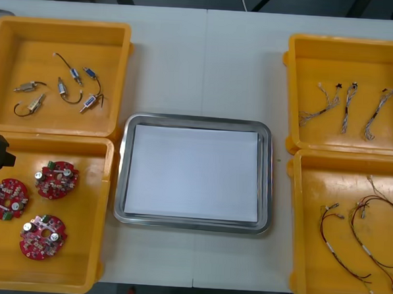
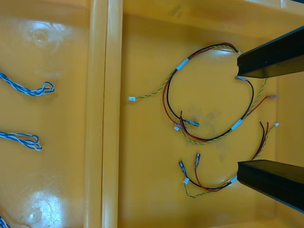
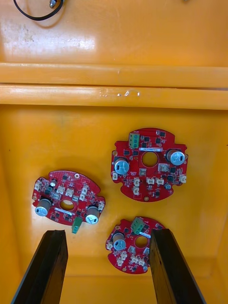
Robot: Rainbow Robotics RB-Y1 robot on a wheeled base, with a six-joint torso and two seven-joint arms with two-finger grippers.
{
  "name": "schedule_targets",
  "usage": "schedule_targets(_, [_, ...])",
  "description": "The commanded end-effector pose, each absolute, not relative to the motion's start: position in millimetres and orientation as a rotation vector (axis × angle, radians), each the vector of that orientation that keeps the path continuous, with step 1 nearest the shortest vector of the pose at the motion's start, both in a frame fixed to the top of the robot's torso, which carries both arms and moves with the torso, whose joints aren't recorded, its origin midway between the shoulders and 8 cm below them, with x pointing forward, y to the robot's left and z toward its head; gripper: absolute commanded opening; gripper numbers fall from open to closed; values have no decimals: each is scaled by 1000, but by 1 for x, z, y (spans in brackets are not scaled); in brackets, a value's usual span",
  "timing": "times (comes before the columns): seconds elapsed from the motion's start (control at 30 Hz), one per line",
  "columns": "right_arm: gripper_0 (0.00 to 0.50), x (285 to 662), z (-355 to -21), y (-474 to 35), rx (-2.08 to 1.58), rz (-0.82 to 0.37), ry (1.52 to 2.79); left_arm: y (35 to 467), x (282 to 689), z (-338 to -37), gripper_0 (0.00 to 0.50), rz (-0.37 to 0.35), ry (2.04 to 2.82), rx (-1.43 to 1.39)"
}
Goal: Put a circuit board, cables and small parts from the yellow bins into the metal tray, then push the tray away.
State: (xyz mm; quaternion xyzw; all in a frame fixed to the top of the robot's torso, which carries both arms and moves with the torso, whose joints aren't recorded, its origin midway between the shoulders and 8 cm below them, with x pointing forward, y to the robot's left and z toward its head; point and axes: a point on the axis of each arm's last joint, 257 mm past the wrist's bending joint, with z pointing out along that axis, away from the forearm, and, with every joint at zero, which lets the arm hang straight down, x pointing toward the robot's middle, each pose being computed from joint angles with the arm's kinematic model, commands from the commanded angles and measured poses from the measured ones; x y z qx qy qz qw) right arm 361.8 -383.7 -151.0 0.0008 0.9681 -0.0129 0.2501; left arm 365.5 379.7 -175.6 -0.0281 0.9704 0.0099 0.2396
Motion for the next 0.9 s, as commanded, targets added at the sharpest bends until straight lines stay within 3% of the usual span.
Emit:
schedule_targets(0.03, [500, 358, -140, -401, 57, -79, 2625, 395, 360, -162, 500, 116, 2638, 15])
schedule_targets(0.9, [500, 358, -140, -401, 57, -79, 2625, 395, 360, -162, 500, 116, 2638, 15])
